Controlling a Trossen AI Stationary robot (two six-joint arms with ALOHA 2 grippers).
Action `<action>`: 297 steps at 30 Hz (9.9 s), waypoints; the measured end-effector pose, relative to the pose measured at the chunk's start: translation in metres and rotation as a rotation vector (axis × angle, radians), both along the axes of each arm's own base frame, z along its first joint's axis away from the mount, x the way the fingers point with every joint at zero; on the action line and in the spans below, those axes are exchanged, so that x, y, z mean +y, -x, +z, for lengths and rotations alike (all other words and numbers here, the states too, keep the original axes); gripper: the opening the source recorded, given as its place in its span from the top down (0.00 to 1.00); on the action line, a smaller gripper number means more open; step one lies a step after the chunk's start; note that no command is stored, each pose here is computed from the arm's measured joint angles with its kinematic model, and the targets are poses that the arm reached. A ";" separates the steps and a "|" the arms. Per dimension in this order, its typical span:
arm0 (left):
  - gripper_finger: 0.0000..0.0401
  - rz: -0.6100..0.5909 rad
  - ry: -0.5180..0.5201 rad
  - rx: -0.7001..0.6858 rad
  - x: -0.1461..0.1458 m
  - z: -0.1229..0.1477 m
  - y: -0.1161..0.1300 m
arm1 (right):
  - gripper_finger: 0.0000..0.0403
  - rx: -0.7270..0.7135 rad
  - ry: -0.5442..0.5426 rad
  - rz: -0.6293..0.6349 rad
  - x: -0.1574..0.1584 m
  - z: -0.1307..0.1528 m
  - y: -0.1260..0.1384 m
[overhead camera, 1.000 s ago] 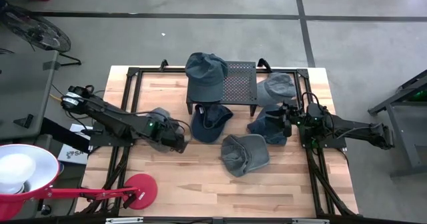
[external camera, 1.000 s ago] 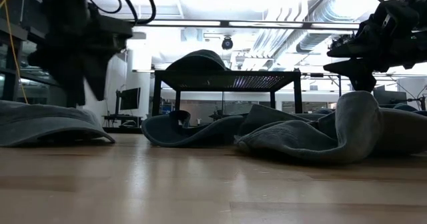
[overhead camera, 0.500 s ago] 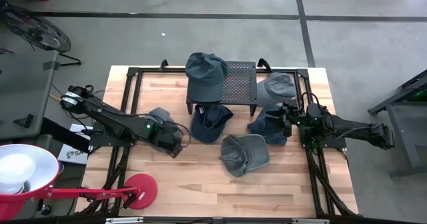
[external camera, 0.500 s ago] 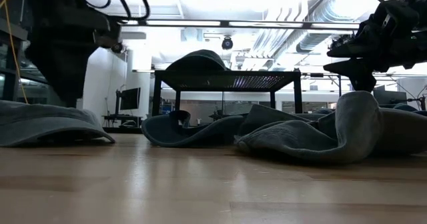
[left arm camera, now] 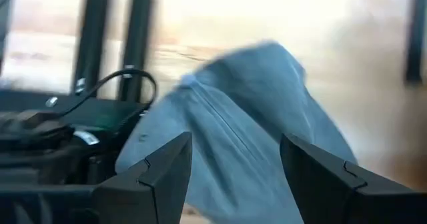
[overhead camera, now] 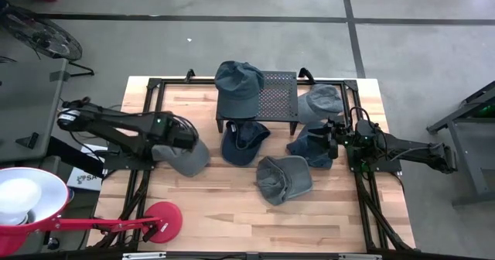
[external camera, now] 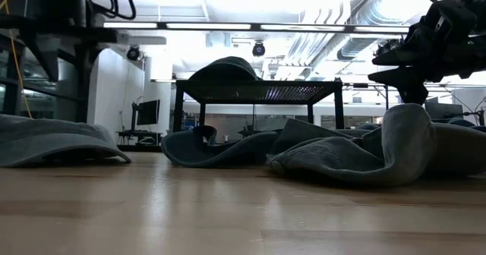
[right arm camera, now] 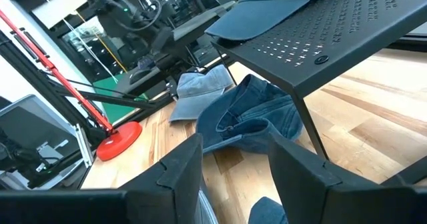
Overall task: Pick & Place hat
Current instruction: Put the bottom left gray cap on the shelf
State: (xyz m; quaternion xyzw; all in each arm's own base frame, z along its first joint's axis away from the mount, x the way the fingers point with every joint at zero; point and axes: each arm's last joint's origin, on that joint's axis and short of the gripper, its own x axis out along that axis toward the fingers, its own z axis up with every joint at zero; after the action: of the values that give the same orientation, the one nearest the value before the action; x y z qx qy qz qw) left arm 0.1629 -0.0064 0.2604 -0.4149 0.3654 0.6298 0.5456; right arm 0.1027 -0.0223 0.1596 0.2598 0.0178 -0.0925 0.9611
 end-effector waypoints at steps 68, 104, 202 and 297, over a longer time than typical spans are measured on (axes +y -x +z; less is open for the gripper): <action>0.97 0.001 0.310 0.057 -0.008 -0.101 -0.061 | 0.60 -0.001 0.000 0.000 0.000 0.000 0.000; 0.97 -1.047 -0.163 -0.158 -0.116 0.048 -0.102 | 0.60 -0.523 -0.203 0.219 0.007 0.048 0.008; 0.97 -1.162 -1.223 0.693 -0.080 0.157 -0.147 | 0.60 0.097 0.132 0.186 -0.041 0.326 -0.198; 0.49 -1.410 -0.699 -0.468 -0.010 0.175 -0.113 | 0.95 0.080 0.181 0.719 -0.001 0.330 -0.175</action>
State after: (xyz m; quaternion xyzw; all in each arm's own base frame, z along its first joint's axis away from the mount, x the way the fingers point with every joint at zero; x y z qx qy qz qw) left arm 0.2760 -0.0167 0.4350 -0.0144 0.1999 0.1137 0.9731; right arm 0.2780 -0.0232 0.4899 0.1472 0.1373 0.2395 0.9498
